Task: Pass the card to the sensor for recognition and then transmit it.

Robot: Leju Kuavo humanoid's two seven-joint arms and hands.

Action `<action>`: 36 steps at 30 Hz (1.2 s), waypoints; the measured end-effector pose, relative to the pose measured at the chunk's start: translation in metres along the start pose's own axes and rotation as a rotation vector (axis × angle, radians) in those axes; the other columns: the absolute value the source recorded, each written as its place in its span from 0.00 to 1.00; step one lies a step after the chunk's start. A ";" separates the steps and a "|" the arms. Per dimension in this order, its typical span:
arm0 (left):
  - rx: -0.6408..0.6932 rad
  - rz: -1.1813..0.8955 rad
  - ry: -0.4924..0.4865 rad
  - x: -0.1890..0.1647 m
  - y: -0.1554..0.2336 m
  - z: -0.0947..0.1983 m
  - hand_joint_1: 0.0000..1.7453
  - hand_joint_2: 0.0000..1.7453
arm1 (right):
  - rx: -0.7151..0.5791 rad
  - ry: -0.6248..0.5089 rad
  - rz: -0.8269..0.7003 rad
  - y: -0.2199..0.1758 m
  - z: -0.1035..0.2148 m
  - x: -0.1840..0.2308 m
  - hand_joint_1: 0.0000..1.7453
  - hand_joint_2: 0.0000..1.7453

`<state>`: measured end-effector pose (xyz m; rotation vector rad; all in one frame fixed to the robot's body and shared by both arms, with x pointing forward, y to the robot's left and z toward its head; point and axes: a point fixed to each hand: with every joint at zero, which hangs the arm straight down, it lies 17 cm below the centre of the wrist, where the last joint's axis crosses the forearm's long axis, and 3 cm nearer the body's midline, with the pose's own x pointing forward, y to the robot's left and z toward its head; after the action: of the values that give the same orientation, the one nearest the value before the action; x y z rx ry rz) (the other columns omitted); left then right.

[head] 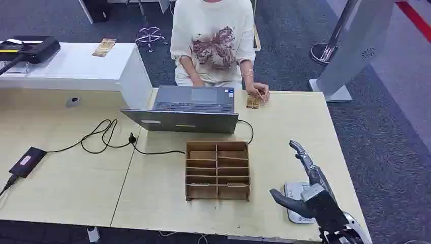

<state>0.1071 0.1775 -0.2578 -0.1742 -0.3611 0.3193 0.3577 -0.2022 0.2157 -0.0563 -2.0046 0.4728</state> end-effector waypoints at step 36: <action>-0.061 -0.190 0.033 0.001 -0.012 -0.001 0.00 0.00 | -0.197 0.033 1.011 -0.044 -0.242 0.043 0.00 1.00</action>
<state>0.1118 0.1667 -0.2561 -0.2032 -0.3524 0.1178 0.5543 -0.1587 0.3624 -1.2224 -1.8657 0.8778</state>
